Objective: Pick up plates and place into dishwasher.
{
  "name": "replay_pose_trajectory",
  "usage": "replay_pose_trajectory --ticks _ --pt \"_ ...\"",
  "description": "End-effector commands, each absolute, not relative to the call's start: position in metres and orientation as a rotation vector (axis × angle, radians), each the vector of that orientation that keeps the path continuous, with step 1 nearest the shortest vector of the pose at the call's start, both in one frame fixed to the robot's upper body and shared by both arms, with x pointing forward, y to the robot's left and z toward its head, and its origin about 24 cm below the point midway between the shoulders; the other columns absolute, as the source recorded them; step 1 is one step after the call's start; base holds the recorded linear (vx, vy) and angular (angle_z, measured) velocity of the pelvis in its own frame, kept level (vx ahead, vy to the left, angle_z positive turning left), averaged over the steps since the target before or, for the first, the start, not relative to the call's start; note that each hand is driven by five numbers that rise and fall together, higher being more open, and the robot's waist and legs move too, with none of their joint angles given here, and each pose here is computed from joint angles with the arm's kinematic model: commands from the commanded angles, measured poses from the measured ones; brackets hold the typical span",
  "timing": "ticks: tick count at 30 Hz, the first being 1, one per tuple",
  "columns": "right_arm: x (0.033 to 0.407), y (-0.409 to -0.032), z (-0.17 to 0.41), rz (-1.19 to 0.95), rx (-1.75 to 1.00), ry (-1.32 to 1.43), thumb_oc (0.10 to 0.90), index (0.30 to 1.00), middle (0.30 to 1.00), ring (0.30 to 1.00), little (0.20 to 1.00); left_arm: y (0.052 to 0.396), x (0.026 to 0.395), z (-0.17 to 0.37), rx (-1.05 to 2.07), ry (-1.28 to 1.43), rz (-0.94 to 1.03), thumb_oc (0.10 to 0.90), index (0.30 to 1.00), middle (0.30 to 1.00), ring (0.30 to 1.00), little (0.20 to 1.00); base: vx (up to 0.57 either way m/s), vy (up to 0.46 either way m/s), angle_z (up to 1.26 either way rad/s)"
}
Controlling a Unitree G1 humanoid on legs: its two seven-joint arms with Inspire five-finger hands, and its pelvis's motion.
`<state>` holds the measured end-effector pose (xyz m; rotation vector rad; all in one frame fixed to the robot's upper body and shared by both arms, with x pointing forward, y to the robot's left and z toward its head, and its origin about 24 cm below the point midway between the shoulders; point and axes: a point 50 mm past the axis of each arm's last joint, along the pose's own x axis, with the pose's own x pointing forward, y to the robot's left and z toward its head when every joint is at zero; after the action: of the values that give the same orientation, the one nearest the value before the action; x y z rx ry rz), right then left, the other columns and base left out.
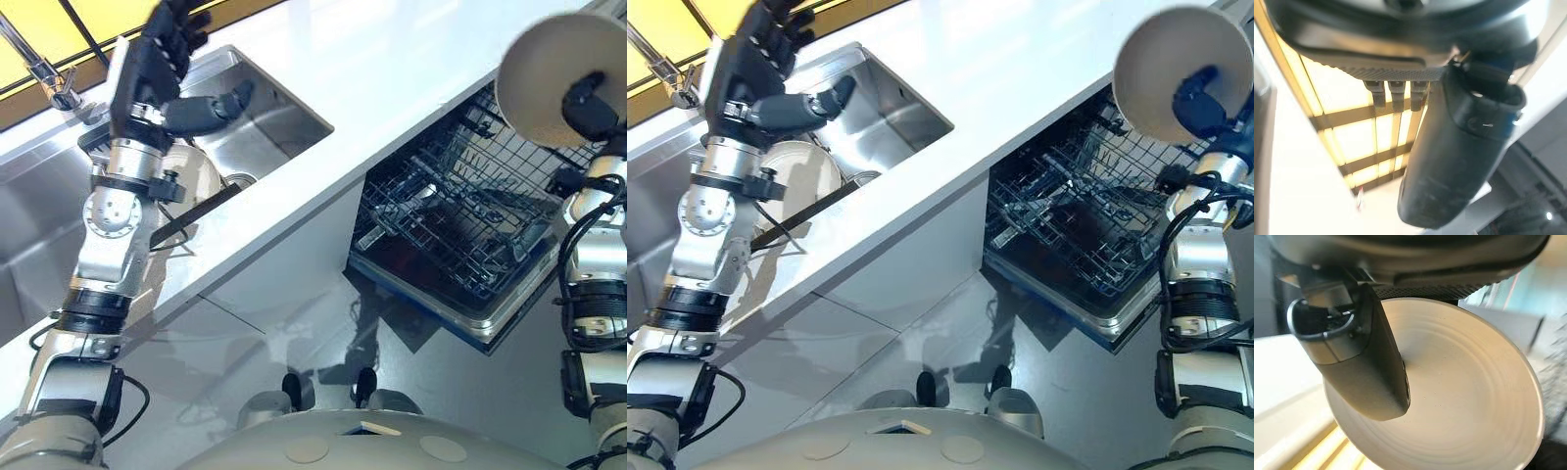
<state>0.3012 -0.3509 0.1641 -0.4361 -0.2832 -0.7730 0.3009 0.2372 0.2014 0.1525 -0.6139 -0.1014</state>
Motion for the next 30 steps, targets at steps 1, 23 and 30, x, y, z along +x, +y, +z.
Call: replay_pose_trajectory --ticks 1,23,30 --pt "0.288 -0.373 0.214 -0.807 -0.631 -0.421 0.100 0.300 0.300 0.300 0.200 0.255 0.291 0.244 0.187 -0.794 -0.045 0.800 0.900 0.900 0.900 0.900 0.03 -0.010 0.24" --pt "0.272 -0.435 0.214 -0.952 -0.990 -0.092 0.100 0.300 0.300 0.300 0.200 0.325 0.272 0.228 0.196 -0.721 0.245 0.800 0.900 0.900 0.900 0.900 -0.01 -0.010 0.18" --pt "0.287 -0.421 0.191 -0.844 -1.097 0.065 0.100 0.300 0.300 0.300 0.200 0.325 0.266 0.229 0.171 -0.737 0.254 0.800 0.900 0.900 0.900 0.900 -0.04 0.003 0.15"
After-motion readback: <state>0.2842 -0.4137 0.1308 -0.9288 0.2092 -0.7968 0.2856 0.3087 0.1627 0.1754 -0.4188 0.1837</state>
